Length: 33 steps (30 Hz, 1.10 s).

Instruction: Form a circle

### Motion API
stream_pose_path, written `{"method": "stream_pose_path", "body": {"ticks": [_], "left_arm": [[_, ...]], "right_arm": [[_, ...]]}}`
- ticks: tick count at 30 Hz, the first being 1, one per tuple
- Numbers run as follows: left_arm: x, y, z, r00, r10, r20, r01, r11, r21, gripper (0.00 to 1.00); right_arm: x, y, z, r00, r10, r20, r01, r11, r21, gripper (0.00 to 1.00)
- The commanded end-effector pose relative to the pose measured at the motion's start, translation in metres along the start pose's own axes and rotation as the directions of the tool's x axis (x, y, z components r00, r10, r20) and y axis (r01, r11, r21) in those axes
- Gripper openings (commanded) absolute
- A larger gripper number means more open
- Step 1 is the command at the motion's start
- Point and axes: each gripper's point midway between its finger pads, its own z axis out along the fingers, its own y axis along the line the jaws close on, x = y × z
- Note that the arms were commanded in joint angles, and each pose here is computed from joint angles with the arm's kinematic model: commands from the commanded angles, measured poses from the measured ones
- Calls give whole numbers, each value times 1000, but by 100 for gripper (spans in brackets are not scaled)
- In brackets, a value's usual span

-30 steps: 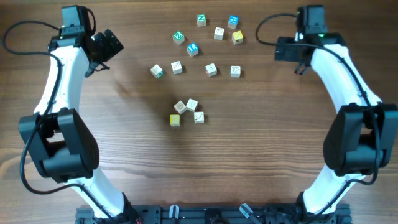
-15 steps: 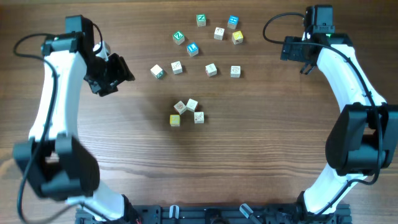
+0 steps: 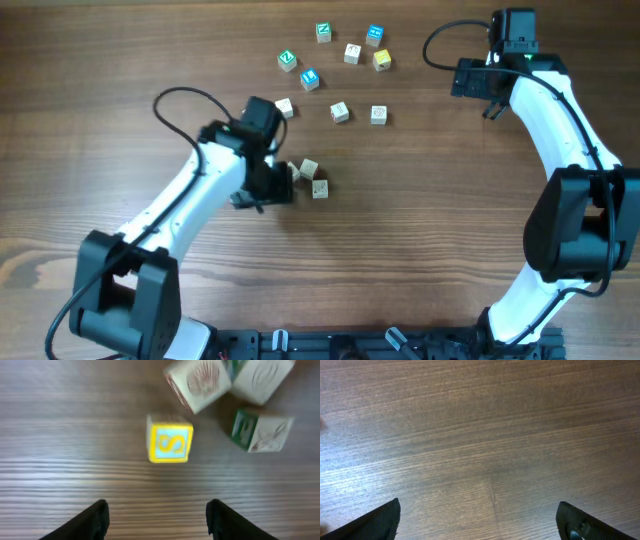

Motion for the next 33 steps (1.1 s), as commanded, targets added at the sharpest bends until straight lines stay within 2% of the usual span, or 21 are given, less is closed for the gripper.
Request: {"method": "stream_pose_path", "body": {"ticks": [1,3,8,22,27,33], "left_arm": [[4,-10,17,999,39,30,-39,999,-1,60],[3,-15,24,997,63,55,-62,998,-6,56],[-2,-4,31,988,109,105,-94,987,-132,60],[-8,-7,40,984,92,150,-76,991,-108,55],[-12,-9,40,982,92,165,-77,992,-100,51],[-12,-9,40,982,93,166,-76,992,-101,51]], "right_arm": [[-5,-1,-5,1000,17,19,-17,1000,6,100],[-5,-1,-5,1000,17,19,-17,1000,6,100],[-5,-1,-5,1000,17,19,-17,1000,6,100],[-5,-1,-5,1000,17,19,-17,1000,6,100],[-5,-1,-5,1000,17,19,-17,1000,6,100],[-5,-1,-5,1000,17,19,-17,1000,6,100]]}}
